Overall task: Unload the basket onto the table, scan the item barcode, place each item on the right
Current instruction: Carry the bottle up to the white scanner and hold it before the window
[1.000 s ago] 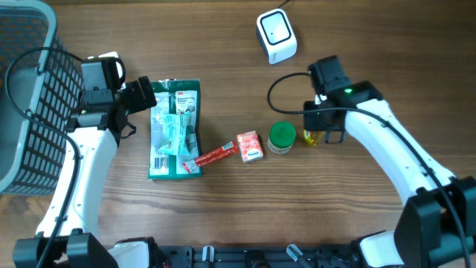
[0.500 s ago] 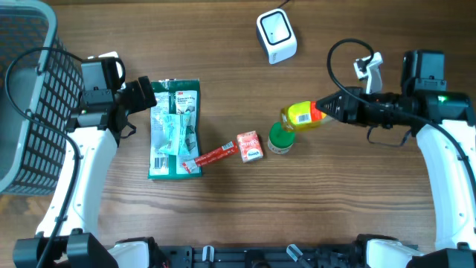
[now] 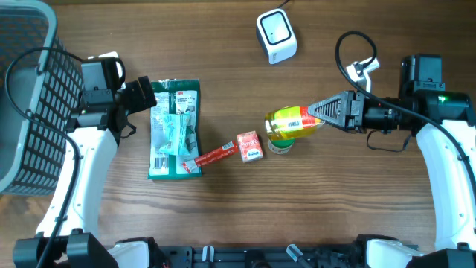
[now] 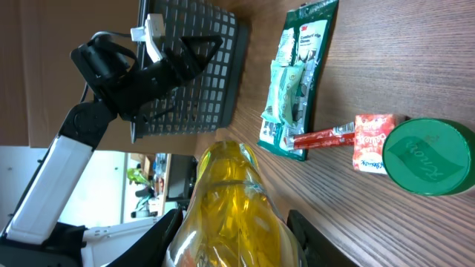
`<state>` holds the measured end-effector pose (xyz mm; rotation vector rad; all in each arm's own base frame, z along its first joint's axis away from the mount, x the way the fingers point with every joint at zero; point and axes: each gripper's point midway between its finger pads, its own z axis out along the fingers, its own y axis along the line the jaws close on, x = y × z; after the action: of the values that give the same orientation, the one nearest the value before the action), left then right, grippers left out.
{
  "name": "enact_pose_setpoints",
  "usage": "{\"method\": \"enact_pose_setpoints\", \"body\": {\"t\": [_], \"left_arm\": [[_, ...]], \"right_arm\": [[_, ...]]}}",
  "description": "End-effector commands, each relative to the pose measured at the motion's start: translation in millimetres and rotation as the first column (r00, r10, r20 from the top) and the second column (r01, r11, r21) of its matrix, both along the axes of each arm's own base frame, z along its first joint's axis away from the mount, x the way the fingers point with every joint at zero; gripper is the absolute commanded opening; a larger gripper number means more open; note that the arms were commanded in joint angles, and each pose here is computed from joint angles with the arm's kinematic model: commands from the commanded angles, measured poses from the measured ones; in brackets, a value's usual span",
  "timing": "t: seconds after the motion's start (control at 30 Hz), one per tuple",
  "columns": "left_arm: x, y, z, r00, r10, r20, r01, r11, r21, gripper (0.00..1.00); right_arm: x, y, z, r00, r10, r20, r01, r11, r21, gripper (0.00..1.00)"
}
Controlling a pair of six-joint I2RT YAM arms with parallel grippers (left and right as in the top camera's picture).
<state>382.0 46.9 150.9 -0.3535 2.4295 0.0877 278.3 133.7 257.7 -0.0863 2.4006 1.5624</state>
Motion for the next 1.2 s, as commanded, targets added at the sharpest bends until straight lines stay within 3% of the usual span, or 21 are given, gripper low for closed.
{"method": "enact_pose_setpoints", "body": {"t": [0.0,0.53,0.7,0.87,0.93,1.07,1.17], "left_arm": [[1.3,3.4,7.9,1.0,-0.005,0.019,0.005,1.0,0.019,1.0],[1.4,3.4,8.1,1.0,-0.005,0.019,0.005,1.0,0.019,1.0],[1.3,3.4,7.9,1.0,-0.005,0.019,0.005,1.0,0.019,1.0],[1.4,3.4,8.0,1.0,-0.005,0.019,0.005,1.0,0.019,1.0],[1.4,3.4,8.1,1.0,-0.005,0.019,0.005,1.0,0.019,1.0],[1.4,3.4,8.1,1.0,-0.005,0.019,0.005,1.0,0.019,1.0],[1.3,3.4,7.9,1.0,-0.005,0.019,0.005,1.0,0.019,1.0]], "right_arm": [[-1.5,4.1,17.6,0.999,0.025,0.043,-0.027,0.998,0.063,0.23],[-4.6,4.5,17.1,0.999,0.025,0.02,-0.026,0.997,0.068,0.23],[-2.4,0.6,7.9,1.0,0.009,0.013,-0.009,1.0,0.011,0.23],[-0.2,-10.4,-13.7,0.999,-0.03,-0.017,0.028,0.992,-0.122,0.24],[3.2,-24.8,-33.4,0.996,-0.079,-0.036,0.067,0.965,-0.255,0.24],[11.0,-78.0,-75.4,0.963,-0.264,-0.057,0.182,0.789,-0.586,0.24],[19.9,-84.4,-70.4,0.943,-0.329,-0.039,0.239,0.758,-0.607,0.14]]}}
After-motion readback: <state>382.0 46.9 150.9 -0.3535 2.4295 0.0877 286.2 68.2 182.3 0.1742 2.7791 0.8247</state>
